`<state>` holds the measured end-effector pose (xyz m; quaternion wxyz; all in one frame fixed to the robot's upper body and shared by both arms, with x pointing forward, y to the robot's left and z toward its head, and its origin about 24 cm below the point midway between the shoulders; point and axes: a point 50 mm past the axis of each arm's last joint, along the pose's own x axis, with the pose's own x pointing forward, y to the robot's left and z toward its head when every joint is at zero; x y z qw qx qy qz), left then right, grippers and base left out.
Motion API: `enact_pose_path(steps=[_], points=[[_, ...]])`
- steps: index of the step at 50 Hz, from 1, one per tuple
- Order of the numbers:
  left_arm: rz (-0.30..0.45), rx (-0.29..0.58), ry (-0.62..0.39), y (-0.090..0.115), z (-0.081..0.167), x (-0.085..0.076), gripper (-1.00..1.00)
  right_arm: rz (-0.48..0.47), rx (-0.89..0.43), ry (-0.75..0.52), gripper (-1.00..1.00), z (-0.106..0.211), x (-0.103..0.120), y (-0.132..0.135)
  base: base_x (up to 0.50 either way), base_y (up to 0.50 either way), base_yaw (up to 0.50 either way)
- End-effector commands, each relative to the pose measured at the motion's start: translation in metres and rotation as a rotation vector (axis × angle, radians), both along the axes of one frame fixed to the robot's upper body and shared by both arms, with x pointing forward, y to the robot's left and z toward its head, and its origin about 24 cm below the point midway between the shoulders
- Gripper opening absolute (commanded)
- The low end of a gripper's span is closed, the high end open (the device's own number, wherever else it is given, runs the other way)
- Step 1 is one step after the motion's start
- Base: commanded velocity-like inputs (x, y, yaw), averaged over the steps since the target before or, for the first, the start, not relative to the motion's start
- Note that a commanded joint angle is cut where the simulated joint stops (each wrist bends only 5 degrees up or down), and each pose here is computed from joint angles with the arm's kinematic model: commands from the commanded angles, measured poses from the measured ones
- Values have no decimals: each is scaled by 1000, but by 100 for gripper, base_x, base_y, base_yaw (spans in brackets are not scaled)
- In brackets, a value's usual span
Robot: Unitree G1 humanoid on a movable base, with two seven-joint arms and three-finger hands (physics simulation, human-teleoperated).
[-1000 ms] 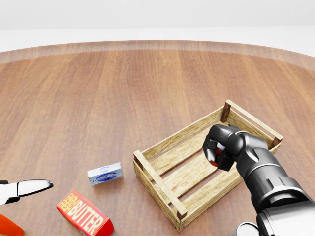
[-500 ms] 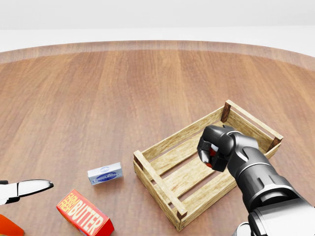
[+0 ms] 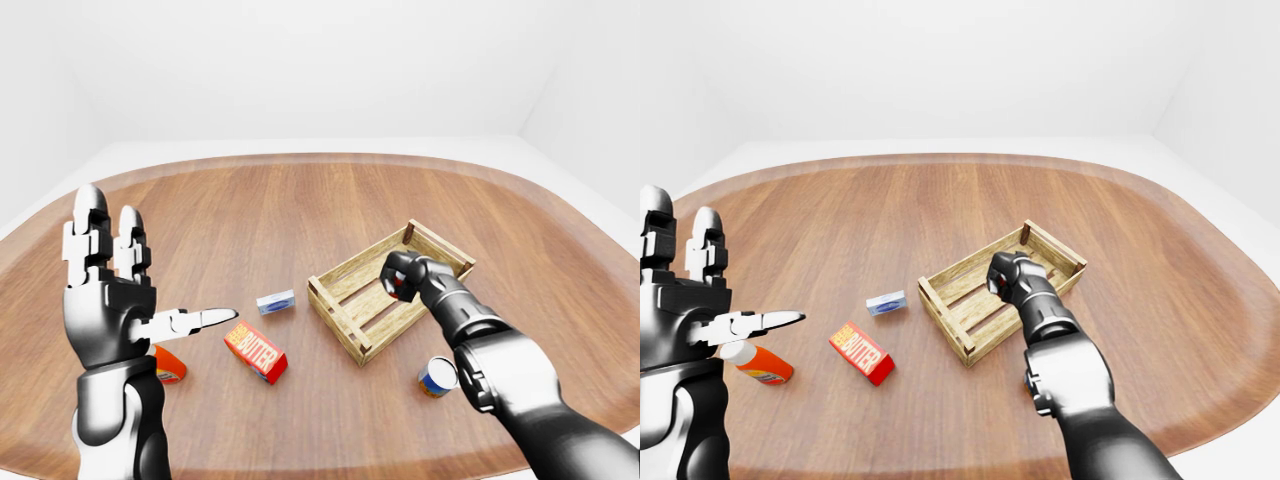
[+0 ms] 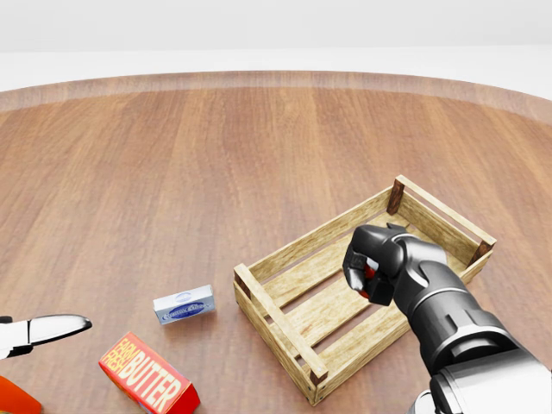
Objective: Pick up the tomato sauce, and put it in the wooden tray.
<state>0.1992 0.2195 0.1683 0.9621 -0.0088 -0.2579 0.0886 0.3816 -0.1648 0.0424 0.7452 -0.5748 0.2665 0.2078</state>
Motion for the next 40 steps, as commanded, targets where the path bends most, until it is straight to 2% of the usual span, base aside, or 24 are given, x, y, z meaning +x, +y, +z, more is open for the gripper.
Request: enact_pose_path(steps=[1,40], points=[[3,-3,-3,2,0,0,100,5,-33,-6,-100,0,0,0,0,0,0],[7,-4,-12,3,2,-1,100,6,-17,10,-100,-13,-7,4,0,0,0]])
